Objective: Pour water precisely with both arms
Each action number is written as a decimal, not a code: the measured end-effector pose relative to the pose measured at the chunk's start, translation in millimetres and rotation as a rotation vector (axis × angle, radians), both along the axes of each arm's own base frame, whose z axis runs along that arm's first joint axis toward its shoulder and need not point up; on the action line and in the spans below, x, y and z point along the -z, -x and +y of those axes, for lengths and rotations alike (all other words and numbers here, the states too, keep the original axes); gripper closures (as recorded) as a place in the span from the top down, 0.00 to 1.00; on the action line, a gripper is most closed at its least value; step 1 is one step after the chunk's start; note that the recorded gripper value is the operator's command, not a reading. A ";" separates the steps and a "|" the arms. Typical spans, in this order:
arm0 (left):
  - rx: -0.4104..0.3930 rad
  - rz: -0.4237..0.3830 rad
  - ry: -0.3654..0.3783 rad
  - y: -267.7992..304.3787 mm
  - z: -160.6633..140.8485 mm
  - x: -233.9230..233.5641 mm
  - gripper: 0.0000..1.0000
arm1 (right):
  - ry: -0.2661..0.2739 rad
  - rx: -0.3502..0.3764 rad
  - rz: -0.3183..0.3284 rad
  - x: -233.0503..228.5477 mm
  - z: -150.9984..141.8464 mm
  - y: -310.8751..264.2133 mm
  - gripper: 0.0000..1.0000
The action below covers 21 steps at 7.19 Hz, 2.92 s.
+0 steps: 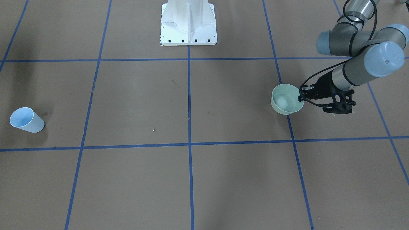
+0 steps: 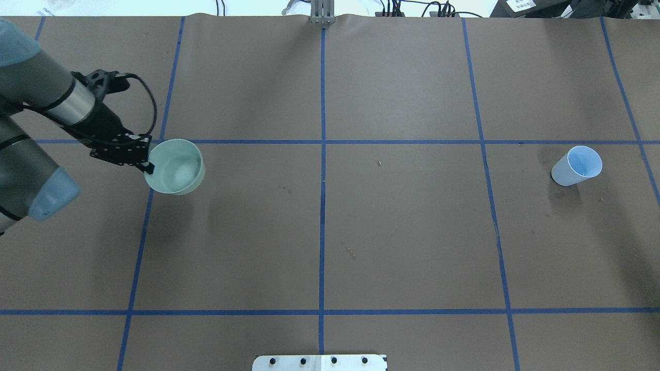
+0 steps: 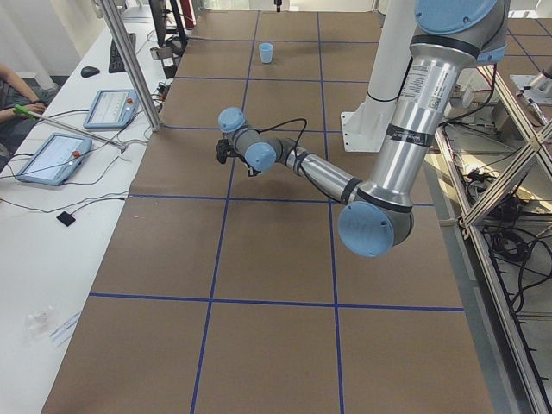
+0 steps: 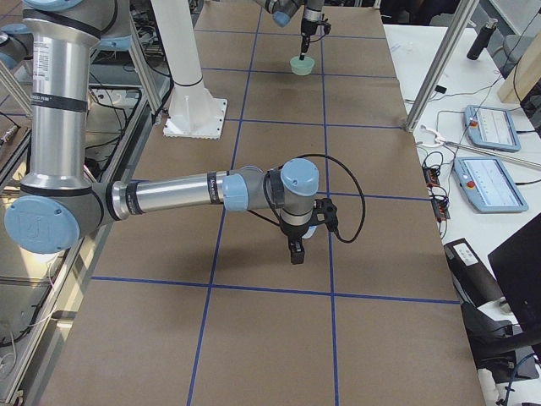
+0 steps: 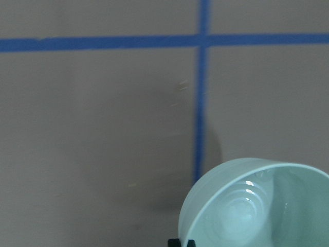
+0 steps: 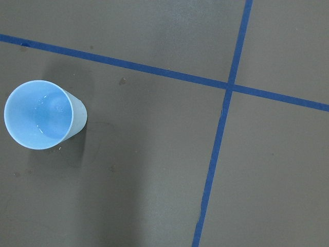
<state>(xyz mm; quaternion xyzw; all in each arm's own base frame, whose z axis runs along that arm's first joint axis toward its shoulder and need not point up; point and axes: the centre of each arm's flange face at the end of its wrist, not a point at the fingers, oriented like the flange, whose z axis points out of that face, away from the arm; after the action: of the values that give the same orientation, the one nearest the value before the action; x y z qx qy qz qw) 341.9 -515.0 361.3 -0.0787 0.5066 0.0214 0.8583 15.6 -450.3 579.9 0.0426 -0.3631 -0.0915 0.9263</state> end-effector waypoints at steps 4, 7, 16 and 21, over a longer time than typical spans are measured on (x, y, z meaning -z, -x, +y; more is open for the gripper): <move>0.030 -0.016 0.013 -168.7 37.9 126.5 0.00 | -0.029 0.001 0.000 -5.4 1.5 -0.4 1.00; 0.035 -0.050 0.007 -225.6 48.1 147.8 0.00 | -0.033 0.001 -0.001 -5.4 1.5 -0.4 1.00; 0.030 -0.059 0.011 -230.5 51.3 141.8 0.75 | -0.030 0.002 -0.005 -5.9 1.9 0.0 1.00; 0.069 -0.008 -0.010 -192.9 40.5 163.0 0.92 | -0.029 0.002 -0.009 -5.8 1.8 0.4 1.00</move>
<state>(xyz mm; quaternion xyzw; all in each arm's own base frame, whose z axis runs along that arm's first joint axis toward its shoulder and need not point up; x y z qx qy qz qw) 534.8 -474.4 198.3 -0.0570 0.5055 -0.0059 0.8609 15.2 -448.5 585.7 0.0559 -0.3660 -0.0974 0.9238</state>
